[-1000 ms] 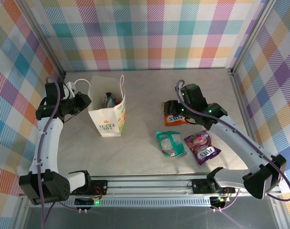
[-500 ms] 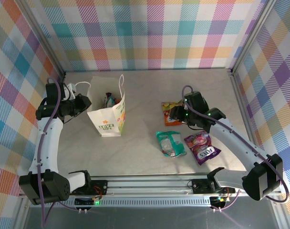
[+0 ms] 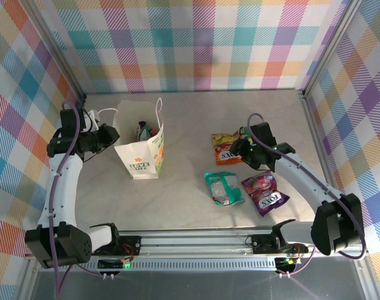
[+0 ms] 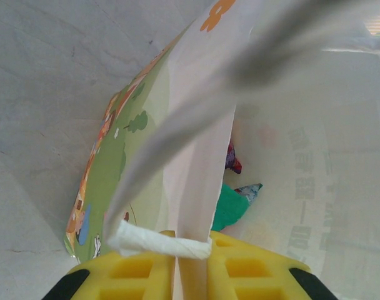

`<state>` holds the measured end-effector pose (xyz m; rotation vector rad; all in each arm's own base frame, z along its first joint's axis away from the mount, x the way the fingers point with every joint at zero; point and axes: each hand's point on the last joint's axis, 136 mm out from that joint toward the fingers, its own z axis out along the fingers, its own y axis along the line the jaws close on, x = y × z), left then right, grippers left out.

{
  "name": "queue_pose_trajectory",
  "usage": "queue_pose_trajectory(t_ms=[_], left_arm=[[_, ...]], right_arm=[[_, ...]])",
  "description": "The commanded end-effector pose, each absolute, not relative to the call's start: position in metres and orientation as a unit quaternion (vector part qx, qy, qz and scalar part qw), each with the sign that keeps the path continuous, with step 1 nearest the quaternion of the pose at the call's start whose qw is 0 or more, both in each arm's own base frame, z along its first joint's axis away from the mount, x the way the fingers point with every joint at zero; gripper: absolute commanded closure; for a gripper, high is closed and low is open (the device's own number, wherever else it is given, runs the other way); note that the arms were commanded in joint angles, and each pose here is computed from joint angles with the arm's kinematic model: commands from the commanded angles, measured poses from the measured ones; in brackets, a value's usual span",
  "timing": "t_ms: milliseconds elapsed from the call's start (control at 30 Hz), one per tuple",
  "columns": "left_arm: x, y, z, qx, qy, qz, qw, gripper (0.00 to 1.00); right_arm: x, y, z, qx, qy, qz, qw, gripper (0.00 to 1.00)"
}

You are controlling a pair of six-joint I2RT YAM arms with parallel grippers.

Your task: Place the snacks into the paper bag

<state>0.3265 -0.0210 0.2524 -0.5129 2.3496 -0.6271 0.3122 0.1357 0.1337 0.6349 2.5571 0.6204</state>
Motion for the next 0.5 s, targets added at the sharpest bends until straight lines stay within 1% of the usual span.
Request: queue_pose_trajectory(t_ms=[0, 300, 467], left_arm=[[0.323, -0.022, 0.249, -0.191, 0.902, -0.232, 0.311, 0.82], [0.326, -0.021, 0.243, -0.190, 0.906, -0.229, 0.302, 0.82], [0.327, -0.020, 0.242, -0.190, 0.906, -0.226, 0.302, 0.82]], right_arm=[[0.321, 0.136, 0.127, 0.260, 0.909, 0.255, 0.204, 0.31], [0.341, 0.114, 0.105, 0.308, 0.892, 0.272, 0.190, 0.25], [0.353, 0.102, 0.095, 0.335, 0.879, 0.275, 0.197, 0.22]])
